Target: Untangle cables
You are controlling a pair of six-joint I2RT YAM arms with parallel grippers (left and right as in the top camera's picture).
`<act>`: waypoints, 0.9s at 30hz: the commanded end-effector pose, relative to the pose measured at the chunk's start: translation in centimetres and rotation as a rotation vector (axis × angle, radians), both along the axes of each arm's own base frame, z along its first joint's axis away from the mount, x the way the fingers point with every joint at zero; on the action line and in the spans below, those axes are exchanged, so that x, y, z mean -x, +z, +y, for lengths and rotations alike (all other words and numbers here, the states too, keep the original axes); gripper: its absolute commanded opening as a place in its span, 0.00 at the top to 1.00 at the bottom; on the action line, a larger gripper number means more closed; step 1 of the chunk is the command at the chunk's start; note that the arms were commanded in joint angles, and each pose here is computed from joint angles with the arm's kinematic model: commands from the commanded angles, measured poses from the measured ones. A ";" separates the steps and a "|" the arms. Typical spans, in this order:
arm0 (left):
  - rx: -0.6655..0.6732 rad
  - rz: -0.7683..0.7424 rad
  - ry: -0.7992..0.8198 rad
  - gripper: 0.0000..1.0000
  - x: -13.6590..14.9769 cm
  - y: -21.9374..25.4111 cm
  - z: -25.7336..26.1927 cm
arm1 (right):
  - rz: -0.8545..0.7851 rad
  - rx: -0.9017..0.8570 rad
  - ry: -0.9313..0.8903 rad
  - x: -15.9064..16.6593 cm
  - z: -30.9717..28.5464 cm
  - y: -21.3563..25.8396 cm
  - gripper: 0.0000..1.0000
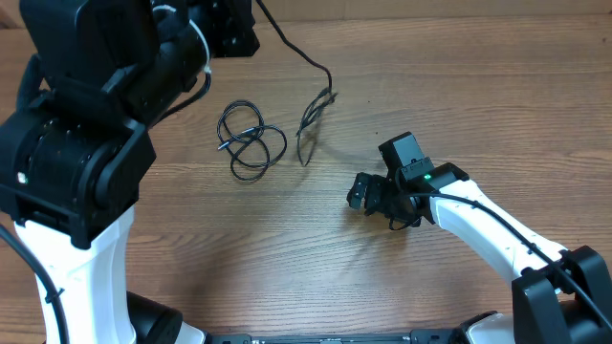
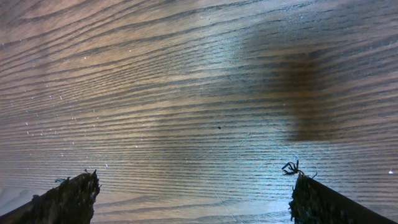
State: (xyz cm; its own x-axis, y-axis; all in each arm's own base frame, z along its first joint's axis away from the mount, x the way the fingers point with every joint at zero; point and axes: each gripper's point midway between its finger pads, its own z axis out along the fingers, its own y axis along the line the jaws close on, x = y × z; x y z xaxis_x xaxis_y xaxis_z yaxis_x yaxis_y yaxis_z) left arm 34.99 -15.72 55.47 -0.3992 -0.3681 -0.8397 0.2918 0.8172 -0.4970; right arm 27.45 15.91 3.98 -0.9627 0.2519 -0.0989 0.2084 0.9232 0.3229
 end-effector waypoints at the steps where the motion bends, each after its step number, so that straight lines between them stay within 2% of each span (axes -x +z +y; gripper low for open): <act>1: -0.011 0.053 -0.003 0.96 0.4 -1.2 0.2 | -0.001 0.010 -0.005 0.0 -0.2 -0.2 0.00; 4: -0.091 0.166 0.018 0.96 0.4 -4.6 0.7 | -0.001 0.010 -0.005 0.0 -0.2 -0.2 0.00; 8: -0.115 0.245 -0.006 0.95 0.3 -6.7 0.2 | -0.001 0.010 -0.005 0.0 -0.2 -0.2 0.00; 11: -0.074 0.204 -0.073 0.96 0.7 -5.4 -0.9 | 0.000 0.010 -0.005 0.0 -0.2 -0.2 0.00; 15: -0.013 0.053 -0.116 0.96 2.3 -1.0 -1.1 | 0.006 0.014 -0.005 0.2 -0.3 -0.3 0.00; 20: -0.061 -0.150 -0.093 0.96 5.6 3.6 1.0 | 0.006 0.021 -0.007 0.2 -0.4 -0.3 0.00; 23: -0.094 -0.125 0.013 0.96 6.0 3.1 3.2 | 0.001 0.019 -0.008 0.1 -0.4 -0.3 0.00; 27: -0.165 0.017 0.068 0.96 5.3 -0.8 4.1 | -0.004 0.016 -0.007 -0.1 -0.3 -0.3 0.00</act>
